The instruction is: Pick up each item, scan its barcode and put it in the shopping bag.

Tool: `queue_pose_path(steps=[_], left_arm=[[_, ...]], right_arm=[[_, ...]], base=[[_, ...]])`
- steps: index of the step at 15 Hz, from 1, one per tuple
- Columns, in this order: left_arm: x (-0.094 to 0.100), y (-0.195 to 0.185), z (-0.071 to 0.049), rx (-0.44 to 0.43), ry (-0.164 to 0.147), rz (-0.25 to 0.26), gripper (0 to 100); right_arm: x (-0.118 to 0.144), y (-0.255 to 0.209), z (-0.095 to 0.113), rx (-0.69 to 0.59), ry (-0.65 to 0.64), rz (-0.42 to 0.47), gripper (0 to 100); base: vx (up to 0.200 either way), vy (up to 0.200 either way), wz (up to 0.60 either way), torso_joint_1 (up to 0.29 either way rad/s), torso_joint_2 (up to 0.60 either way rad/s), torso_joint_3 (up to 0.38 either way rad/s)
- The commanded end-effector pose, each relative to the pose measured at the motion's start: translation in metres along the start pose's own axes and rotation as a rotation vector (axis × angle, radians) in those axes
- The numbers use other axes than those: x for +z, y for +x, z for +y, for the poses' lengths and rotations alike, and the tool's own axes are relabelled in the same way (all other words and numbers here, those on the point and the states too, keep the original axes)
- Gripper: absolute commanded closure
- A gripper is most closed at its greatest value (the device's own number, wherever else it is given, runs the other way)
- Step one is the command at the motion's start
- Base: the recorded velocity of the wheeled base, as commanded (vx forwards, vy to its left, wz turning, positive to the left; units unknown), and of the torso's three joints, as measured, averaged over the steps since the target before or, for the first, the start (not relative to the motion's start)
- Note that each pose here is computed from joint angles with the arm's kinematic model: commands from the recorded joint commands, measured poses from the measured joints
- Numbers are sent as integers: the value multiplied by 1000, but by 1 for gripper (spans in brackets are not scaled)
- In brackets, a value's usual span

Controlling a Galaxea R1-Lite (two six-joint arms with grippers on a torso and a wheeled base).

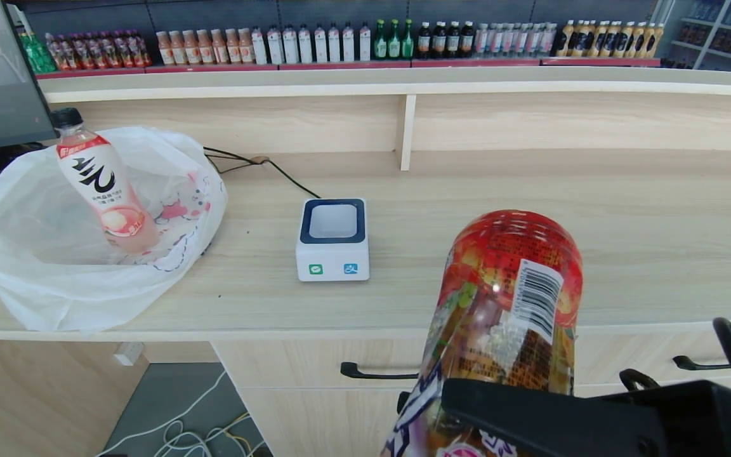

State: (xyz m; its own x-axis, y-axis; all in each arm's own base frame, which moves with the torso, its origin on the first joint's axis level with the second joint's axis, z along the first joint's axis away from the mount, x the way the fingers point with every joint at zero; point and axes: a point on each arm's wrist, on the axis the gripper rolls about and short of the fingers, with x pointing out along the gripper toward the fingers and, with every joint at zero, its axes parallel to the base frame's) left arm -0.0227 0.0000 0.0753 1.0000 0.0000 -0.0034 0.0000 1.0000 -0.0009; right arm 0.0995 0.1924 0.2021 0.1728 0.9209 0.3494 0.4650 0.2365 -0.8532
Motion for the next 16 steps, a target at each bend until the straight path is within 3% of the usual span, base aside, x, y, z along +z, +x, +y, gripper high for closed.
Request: queue_pose_path(steps=[1, 16], left_arm=[[0, 0, 0, 2, -1, 0, 0], [0, 0, 0, 0, -1, 0, 0]], right_arm=[[0, 0, 0, -2, 0, -2, 100], [0, 1, -1, -9, 0, 0, 100]], base=[[0, 0, 0, 0, 0, 0], [0, 0, 0, 0, 0, 0]])
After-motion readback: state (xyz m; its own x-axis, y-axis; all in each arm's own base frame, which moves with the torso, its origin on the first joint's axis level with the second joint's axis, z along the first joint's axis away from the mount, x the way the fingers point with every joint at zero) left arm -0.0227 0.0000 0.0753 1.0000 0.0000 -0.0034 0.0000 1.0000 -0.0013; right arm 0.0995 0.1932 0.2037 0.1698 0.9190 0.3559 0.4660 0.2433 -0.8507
